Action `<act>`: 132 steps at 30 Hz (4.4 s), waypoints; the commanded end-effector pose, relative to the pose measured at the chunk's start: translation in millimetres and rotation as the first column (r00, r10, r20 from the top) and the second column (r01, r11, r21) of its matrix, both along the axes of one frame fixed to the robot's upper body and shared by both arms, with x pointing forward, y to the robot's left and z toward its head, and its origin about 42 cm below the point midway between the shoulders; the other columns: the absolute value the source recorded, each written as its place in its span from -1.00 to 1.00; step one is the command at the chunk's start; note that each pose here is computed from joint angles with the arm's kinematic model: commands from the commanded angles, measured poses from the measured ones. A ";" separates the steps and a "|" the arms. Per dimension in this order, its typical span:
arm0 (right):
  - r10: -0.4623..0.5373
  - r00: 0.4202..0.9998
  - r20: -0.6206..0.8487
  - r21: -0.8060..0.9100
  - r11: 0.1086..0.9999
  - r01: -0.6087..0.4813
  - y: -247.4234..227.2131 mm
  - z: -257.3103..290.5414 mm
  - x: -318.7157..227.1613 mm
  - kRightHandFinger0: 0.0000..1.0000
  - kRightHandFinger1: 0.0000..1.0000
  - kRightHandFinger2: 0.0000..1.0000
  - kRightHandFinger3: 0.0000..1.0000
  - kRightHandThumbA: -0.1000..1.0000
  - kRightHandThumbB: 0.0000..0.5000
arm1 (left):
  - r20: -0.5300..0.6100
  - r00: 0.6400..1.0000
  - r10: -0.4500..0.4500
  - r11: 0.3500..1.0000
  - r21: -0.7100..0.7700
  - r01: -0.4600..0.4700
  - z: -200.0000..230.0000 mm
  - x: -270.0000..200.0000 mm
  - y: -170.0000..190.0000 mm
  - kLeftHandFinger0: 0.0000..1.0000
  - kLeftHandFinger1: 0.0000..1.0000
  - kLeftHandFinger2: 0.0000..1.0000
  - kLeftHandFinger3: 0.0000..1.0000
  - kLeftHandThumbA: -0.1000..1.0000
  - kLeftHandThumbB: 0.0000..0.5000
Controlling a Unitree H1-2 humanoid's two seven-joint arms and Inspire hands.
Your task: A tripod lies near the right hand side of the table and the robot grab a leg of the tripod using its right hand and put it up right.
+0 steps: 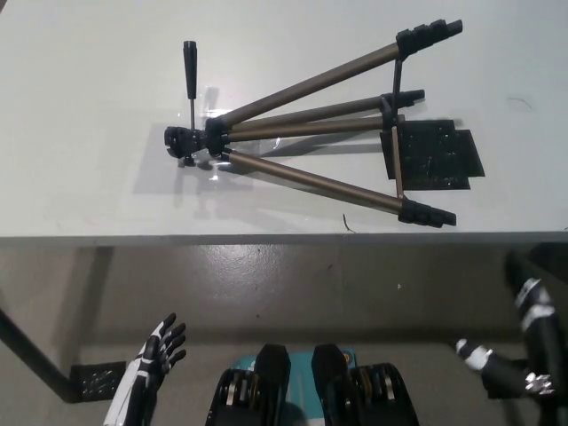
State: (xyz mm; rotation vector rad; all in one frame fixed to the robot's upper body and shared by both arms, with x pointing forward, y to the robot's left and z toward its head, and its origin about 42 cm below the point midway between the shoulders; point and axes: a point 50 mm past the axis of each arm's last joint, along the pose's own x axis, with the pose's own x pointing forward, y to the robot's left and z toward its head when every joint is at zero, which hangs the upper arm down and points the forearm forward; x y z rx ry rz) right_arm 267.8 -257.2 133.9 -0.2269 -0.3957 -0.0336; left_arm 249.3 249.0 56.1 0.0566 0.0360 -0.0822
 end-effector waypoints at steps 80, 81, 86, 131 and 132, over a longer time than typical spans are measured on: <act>0.051 0.911 0.410 -0.883 -0.226 0.411 135.0 228.1 321.6 -1.00 -0.69 0.07 -0.63 -0.82 0.10 | 0.100 0.990 -0.098 0.992 0.091 0.089 23.9 12.6 10.8 1.00 1.00 1.00 1.00 1.00 -0.03; 0.054 0.908 0.415 -0.888 -0.193 0.417 135.8 228.3 320.9 -1.00 -0.72 0.02 -0.60 -0.87 0.09 | 0.100 0.990 -0.099 0.992 0.093 0.090 23.8 12.2 10.7 1.00 1.00 1.00 1.00 1.00 -0.05; 0.039 0.907 0.419 -0.895 0.187 0.405 141.8 234.7 316.0 -1.00 -1.00 -0.26 -0.44 -1.00 -0.15 | 0.084 0.991 -0.104 0.992 0.080 0.098 19.9 8.3 6.6 1.00 1.00 1.00 1.00 1.00 0.02; -0.351 0.924 0.153 0.256 0.917 0.306 160.1 239.2 289.6 -1.00 -1.00 -0.20 0.04 -1.00 -0.79 | 0.000 0.993 -0.119 0.992 0.046 0.119 -5.2 -30.6 -0.4 1.00 1.00 1.00 1.00 1.00 0.07; -0.342 0.930 0.138 0.258 0.918 0.300 160.2 226.8 288.6 -1.00 -1.00 -0.20 0.05 -1.00 -0.82 | 0.005 0.993 -0.116 0.992 0.046 0.115 -5.1 -31.1 -0.6 1.00 1.00 1.00 1.00 1.00 0.02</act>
